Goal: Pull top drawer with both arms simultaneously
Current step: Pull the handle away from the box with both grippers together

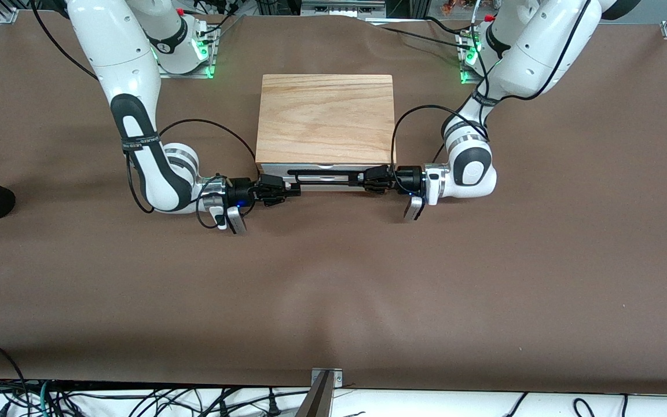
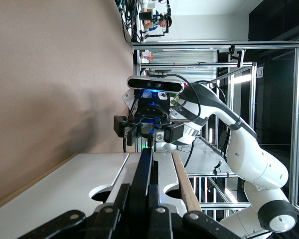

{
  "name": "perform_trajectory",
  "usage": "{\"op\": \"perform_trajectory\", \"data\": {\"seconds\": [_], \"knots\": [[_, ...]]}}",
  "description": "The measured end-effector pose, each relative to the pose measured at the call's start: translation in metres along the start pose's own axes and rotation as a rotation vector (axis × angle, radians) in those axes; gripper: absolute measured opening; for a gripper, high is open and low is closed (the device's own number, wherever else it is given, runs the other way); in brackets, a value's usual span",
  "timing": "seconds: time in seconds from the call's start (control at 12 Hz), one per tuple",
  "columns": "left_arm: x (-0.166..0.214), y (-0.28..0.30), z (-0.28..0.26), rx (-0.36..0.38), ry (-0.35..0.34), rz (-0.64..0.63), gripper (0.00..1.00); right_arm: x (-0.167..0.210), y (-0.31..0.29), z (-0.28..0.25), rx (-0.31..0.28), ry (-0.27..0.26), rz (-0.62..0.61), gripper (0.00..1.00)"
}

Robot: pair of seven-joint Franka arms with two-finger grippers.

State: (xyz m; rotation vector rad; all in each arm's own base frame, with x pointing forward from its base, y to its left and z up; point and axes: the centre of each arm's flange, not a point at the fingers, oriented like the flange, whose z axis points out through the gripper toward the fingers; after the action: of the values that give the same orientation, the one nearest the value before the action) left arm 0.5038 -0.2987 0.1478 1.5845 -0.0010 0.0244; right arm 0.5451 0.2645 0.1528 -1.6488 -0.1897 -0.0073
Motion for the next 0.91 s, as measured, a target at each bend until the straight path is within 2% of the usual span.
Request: {"op": "perform_trajectory", "data": {"seconds": [0.08,0.42,0.58,0.75,0.91], "knots": [[0.0,0.0,0.0,0.0,0.0,-0.001,0.19,-0.001,-0.001,0.003,0.01,-0.008,0.0,0.48],[0.001,-0.001,0.0,-0.001,0.001,-0.002,0.19,-0.008,-0.005,0.023,0.03,-0.041,0.0,0.5],[0.002,-0.001,0.0,-0.001,0.001,-0.003,0.19,-0.008,-0.005,0.023,0.03,-0.04,0.0,0.46],[0.002,-0.001,0.0,-0.001,0.001,-0.003,0.19,-0.008,-0.007,0.023,0.037,-0.04,0.0,0.23],[0.002,-0.001,0.001,-0.002,0.001,-0.004,0.19,-0.008,-0.007,0.023,0.036,-0.04,0.001,0.19]]}}
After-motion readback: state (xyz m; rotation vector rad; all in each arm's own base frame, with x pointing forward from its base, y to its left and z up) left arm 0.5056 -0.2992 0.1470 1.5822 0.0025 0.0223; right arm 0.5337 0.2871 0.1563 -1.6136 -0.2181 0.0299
